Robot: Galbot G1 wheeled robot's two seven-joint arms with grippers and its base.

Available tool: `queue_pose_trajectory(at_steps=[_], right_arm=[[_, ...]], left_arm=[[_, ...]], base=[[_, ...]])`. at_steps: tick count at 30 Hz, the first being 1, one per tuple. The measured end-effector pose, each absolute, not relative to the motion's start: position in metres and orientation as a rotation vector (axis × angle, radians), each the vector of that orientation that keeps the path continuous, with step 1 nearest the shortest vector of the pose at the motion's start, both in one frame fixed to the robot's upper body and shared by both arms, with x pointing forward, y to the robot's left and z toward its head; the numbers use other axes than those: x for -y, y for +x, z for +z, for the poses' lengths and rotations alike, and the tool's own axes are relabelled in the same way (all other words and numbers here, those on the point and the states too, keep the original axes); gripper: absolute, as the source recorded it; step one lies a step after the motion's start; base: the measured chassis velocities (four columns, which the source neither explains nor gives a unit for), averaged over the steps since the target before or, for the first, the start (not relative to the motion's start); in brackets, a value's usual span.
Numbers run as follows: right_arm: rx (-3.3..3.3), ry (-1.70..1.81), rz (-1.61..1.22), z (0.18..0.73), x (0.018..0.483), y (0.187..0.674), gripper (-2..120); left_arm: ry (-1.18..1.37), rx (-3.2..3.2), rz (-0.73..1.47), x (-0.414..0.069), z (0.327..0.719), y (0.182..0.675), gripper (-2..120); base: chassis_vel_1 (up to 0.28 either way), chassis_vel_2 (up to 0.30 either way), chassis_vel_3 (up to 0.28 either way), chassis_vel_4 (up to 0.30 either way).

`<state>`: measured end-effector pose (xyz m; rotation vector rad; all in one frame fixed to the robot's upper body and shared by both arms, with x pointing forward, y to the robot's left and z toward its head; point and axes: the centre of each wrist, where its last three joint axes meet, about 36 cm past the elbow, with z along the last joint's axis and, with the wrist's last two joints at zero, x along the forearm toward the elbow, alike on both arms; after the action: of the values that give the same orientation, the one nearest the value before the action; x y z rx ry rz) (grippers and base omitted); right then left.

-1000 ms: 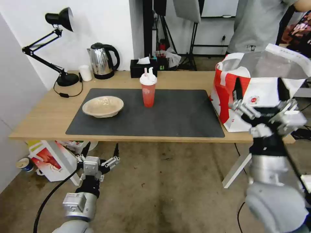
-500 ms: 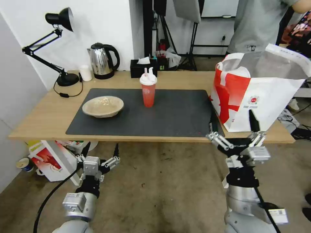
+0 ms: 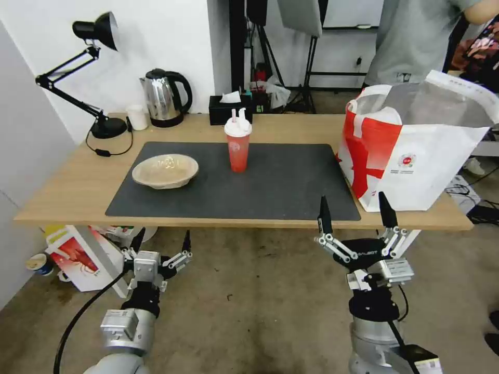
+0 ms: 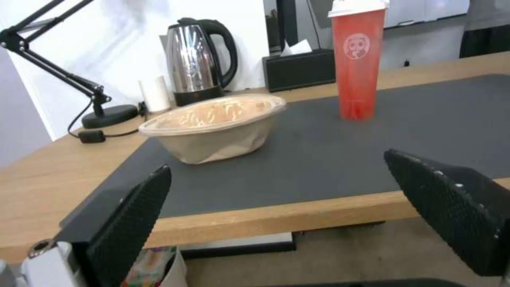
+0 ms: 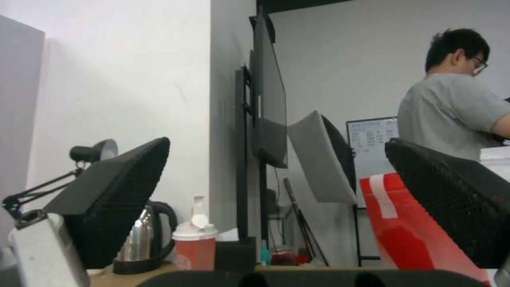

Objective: Pick up the trash from the table and place it into the takeout bag.

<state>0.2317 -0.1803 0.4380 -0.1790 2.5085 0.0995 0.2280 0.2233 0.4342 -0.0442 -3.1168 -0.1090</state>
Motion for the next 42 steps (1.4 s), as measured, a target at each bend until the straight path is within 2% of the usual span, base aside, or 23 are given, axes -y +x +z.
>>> queue_pose_trajectory(at_steps=[42], right_arm=[[-2.528,-0.083,0.118,0.409,0.168,0.196,100]], left_arm=[[-0.044,3.117,-0.109,-0.223,0.434,0.228,100]], base=[[0.0,0.0,0.0,0.0]])
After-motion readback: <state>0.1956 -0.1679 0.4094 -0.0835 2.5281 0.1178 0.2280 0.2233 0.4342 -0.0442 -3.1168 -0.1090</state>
